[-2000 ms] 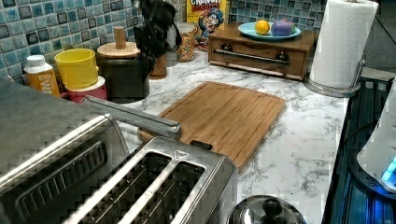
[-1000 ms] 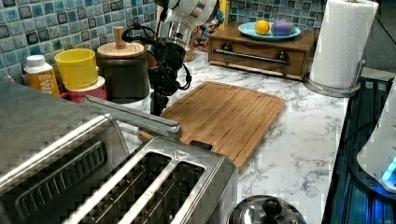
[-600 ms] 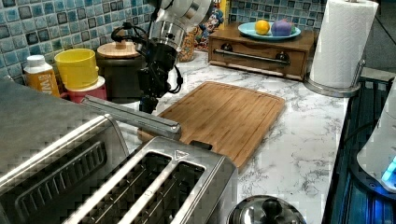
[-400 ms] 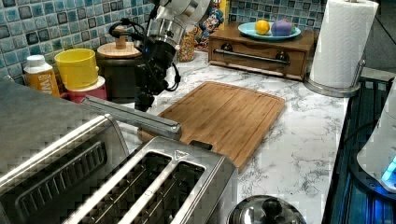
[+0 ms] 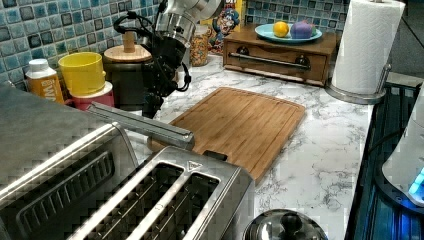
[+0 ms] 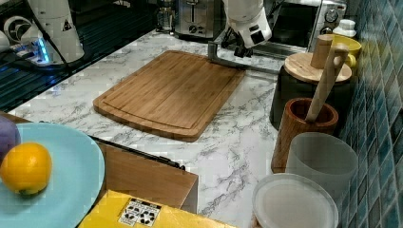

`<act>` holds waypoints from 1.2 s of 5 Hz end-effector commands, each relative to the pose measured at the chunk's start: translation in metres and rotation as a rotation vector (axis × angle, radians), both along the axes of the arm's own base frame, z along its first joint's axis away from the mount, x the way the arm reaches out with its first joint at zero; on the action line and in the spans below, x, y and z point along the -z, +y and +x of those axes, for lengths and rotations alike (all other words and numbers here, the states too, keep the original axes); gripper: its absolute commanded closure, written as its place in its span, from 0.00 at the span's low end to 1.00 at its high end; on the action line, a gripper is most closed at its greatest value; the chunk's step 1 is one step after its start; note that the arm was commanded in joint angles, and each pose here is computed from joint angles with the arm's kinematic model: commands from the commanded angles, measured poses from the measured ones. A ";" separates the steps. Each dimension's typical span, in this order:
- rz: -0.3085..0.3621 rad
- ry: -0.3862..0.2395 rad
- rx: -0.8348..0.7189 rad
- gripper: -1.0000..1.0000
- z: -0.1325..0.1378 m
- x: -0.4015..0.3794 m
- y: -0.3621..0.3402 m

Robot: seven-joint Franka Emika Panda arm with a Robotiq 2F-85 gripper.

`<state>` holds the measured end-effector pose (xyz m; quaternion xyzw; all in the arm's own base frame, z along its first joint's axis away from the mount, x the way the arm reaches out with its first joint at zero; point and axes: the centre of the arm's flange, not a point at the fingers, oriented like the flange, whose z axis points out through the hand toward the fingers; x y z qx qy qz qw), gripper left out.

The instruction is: Close the oven.

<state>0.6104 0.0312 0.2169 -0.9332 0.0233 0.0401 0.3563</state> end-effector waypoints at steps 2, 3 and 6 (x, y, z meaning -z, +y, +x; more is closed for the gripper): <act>0.033 0.001 -0.173 1.00 0.044 -0.019 0.097; 0.049 0.003 -0.155 1.00 0.043 -0.025 0.094; 0.117 -0.141 -0.217 1.00 0.023 -0.144 0.167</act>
